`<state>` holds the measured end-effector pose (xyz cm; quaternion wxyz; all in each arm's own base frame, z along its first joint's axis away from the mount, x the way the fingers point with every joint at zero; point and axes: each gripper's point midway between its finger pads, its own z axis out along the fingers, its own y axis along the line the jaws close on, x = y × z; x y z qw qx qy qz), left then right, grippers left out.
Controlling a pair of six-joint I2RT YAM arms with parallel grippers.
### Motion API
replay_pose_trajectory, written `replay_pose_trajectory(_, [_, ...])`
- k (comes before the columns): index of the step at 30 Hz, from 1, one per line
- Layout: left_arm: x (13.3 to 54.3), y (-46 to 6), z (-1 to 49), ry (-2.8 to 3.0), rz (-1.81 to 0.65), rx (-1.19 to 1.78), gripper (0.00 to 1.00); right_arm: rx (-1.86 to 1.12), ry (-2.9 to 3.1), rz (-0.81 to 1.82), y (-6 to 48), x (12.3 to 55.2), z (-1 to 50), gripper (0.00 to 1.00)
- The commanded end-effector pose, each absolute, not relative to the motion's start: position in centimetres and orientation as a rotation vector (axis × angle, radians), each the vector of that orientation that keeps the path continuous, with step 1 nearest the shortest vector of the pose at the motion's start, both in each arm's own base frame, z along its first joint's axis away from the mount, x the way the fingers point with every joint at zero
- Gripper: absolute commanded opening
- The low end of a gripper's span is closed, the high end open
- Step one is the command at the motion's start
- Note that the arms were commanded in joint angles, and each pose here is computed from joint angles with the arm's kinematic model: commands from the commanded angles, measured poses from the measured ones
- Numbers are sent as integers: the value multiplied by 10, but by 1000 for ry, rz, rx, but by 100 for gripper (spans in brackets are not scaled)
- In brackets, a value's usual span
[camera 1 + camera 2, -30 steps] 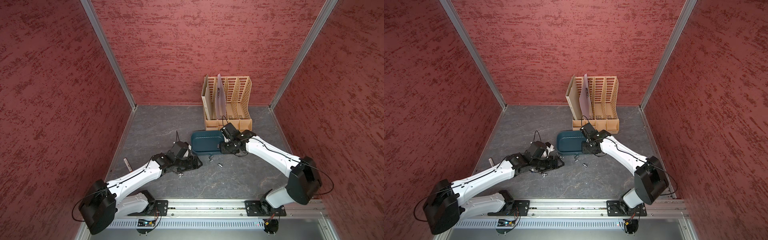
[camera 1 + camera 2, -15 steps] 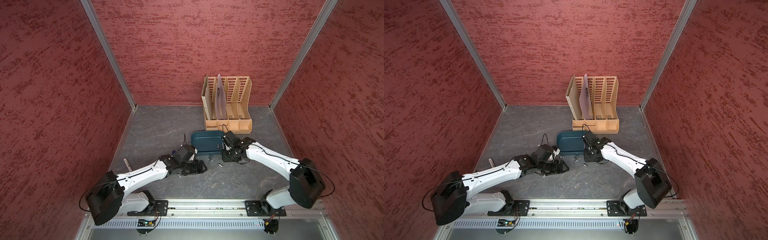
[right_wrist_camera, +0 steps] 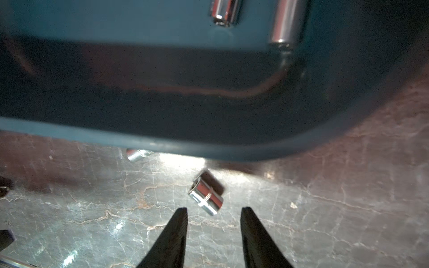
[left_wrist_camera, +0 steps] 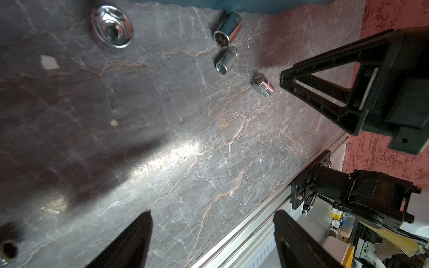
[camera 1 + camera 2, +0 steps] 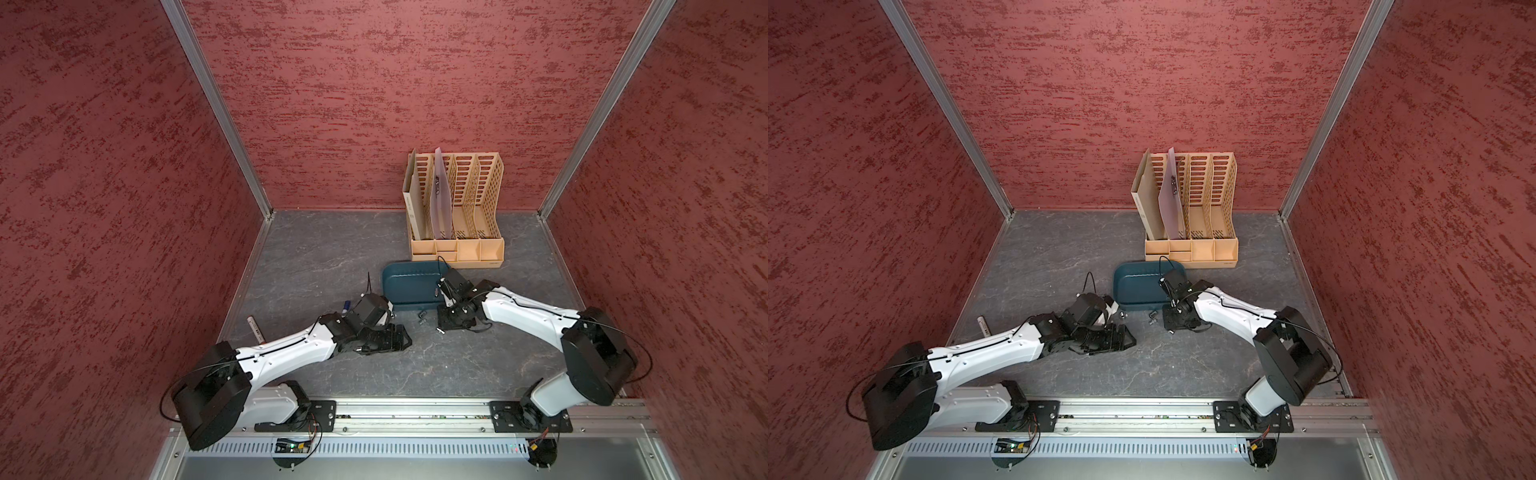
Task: Put the socket on the desktop into the storage box
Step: Pick up the socket head at the center of the board.
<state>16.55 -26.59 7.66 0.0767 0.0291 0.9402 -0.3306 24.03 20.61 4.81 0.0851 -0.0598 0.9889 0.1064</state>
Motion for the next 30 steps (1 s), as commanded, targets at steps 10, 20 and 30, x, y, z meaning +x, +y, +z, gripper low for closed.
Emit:
replay_pose_trajectory(10, [166,-265,70,2817,-978,75,85,-256,2970,330,219,240,30,41])
replay_pose_trajectory(20, [166,-265,69,2817,-979,69,85,-286,2997,308,221,236,24,35])
replay_pose_trajectory(30, [166,-265,69,2816,-983,73,85,-300,3021,292,221,232,18,25])
